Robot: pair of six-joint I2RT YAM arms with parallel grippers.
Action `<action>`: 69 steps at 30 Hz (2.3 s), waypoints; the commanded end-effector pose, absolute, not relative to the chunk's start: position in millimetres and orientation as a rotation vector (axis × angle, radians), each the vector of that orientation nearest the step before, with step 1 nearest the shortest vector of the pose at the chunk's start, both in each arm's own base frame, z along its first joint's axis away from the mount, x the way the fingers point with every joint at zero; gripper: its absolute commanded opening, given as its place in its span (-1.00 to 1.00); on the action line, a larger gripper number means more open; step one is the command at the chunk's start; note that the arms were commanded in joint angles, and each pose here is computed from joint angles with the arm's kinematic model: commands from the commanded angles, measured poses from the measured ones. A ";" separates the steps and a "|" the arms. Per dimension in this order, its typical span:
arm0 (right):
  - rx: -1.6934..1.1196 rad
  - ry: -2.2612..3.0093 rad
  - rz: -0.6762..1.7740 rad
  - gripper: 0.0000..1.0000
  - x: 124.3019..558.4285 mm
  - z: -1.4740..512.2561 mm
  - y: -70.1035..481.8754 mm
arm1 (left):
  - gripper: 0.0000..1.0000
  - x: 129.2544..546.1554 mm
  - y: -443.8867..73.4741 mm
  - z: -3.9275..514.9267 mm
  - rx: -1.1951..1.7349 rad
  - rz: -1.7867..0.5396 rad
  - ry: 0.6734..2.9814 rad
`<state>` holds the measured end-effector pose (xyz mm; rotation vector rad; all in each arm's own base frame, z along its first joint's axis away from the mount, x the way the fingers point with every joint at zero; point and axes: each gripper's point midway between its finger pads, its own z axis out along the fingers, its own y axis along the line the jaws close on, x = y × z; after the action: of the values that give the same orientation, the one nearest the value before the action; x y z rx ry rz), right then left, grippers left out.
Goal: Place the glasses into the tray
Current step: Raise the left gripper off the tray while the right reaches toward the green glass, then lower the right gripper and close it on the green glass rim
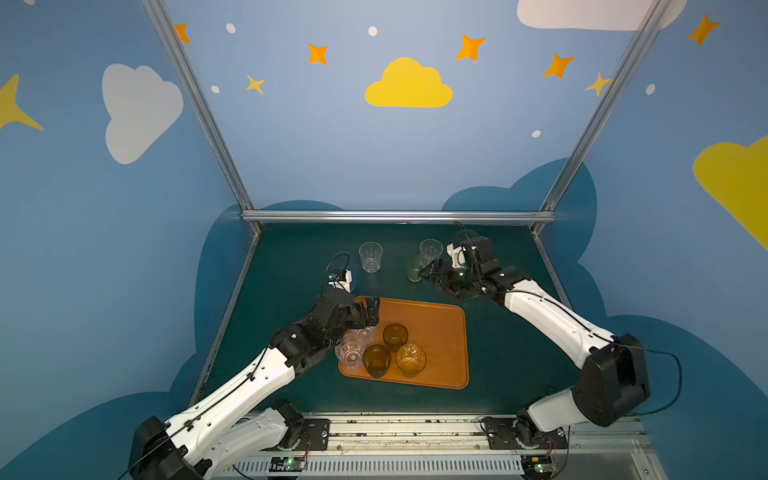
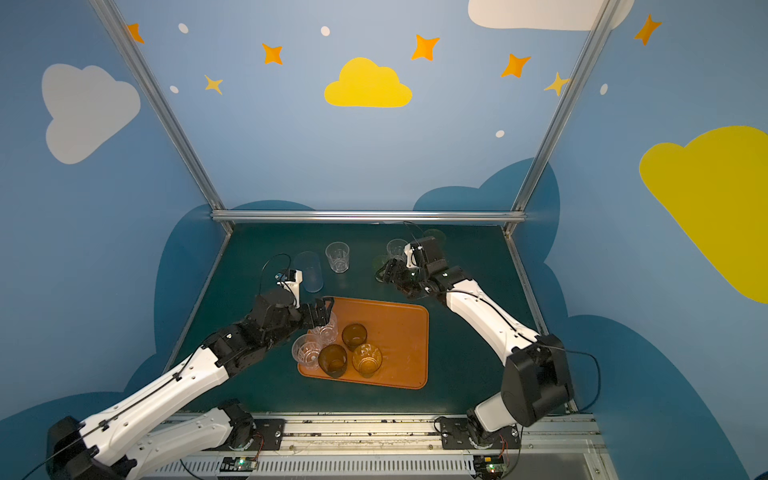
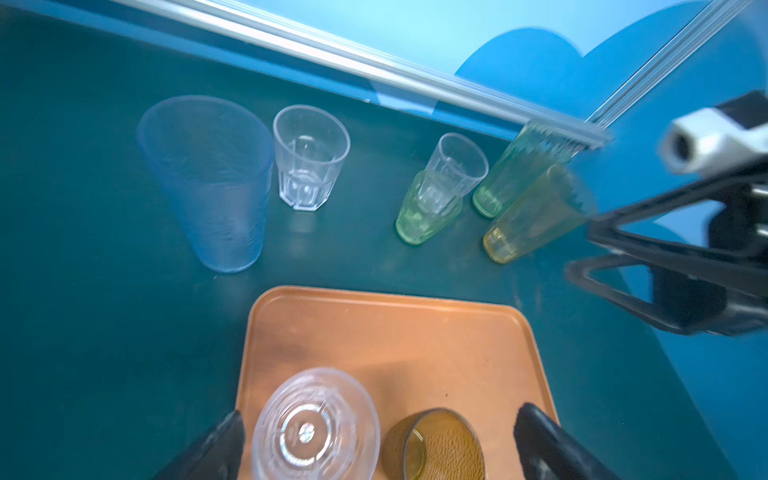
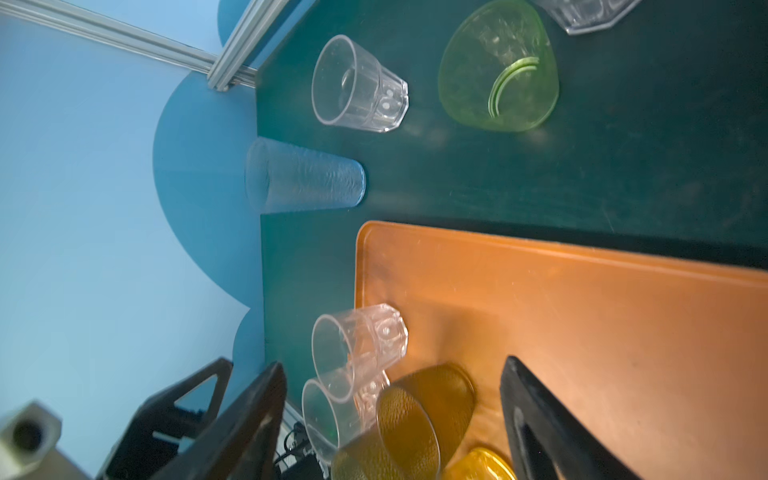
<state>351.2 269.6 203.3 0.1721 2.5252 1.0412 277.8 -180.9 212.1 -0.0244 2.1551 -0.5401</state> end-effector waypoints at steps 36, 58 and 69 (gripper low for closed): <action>-0.383 2.724 0.374 -0.40 445.3 139.1 316.7 | 1.00 262.9 -201.8 191.8 0.005 -0.724 2.212; -0.372 2.753 0.321 -0.42 464.0 102.6 321.7 | 1.00 267.2 -204.9 181.7 0.009 -0.712 2.226; -0.373 2.766 0.334 -0.71 468.8 93.1 323.7 | 1.00 270.1 -206.0 173.1 0.003 -0.693 2.253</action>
<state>466.9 323.7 89.2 -0.3737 2.7659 0.3267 266.5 -207.2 173.7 0.0127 2.2576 -0.7060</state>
